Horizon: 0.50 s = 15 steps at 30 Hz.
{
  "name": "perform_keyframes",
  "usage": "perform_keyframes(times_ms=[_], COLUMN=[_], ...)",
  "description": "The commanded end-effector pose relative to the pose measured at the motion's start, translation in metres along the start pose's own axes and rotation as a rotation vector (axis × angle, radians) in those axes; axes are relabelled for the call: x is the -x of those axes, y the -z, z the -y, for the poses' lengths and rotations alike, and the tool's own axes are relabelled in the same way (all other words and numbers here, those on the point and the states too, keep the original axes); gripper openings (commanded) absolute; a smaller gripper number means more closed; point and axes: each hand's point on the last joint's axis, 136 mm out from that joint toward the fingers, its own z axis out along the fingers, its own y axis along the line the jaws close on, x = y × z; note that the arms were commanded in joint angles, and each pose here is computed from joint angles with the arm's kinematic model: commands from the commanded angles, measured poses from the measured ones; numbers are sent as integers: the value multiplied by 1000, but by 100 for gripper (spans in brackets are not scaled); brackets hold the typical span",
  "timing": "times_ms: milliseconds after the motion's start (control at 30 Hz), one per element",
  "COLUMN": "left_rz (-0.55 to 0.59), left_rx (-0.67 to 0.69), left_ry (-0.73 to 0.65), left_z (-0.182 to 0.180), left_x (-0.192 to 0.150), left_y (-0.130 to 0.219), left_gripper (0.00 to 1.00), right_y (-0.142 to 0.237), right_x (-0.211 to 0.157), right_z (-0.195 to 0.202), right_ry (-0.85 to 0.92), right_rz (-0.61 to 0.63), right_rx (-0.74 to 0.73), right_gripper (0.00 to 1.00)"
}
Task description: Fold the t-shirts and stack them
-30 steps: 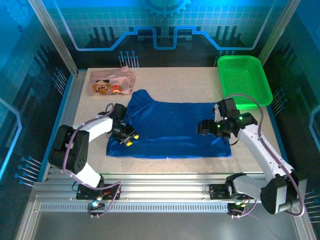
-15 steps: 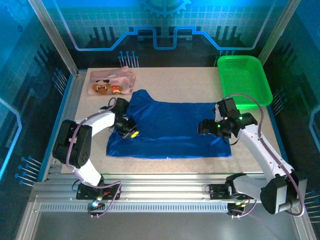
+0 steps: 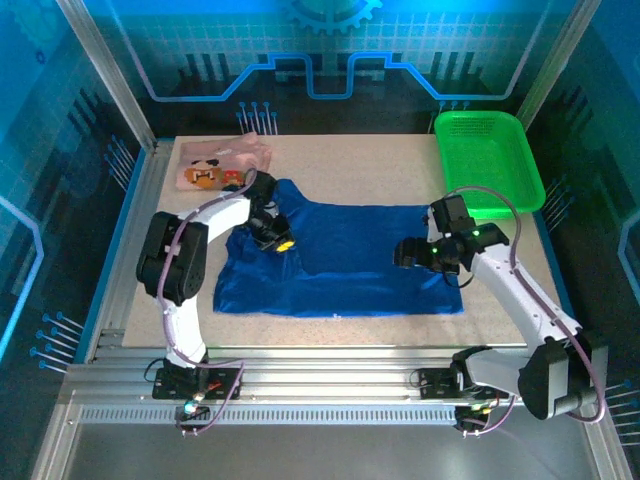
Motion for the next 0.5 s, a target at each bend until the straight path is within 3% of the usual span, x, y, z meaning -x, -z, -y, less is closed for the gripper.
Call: perform_keyframes(times_ms=[0, 100, 133, 233, 333, 467], left_rz=[-56, -38, -43, -21, 70, 167], left_rx=[5, -16, -16, 18, 23, 0], left_ry=[-72, -107, -106, -100, -91, -73], left_z=[8, 19, 20, 17, 17, 14], left_x=[-9, -7, -6, -1, 3, -4], left_y=[-6, -6, -7, -3, 23, 68], left_gripper=[14, 14, 18, 48, 72, 85], right_y=[-8, -11, -12, -15, -17, -22], right_x=[-3, -3, -3, -4, -5, -17], right_z=[2, 3, 3, 3, 6, 20], right_ry=[-8, -18, -20, -28, -36, -79], right_rz=[-10, -16, -17, -30, -47, -119], right_rx=[-16, -18, -18, -21, -44, -124], right_gripper=[91, 91, 91, 91, 91, 90])
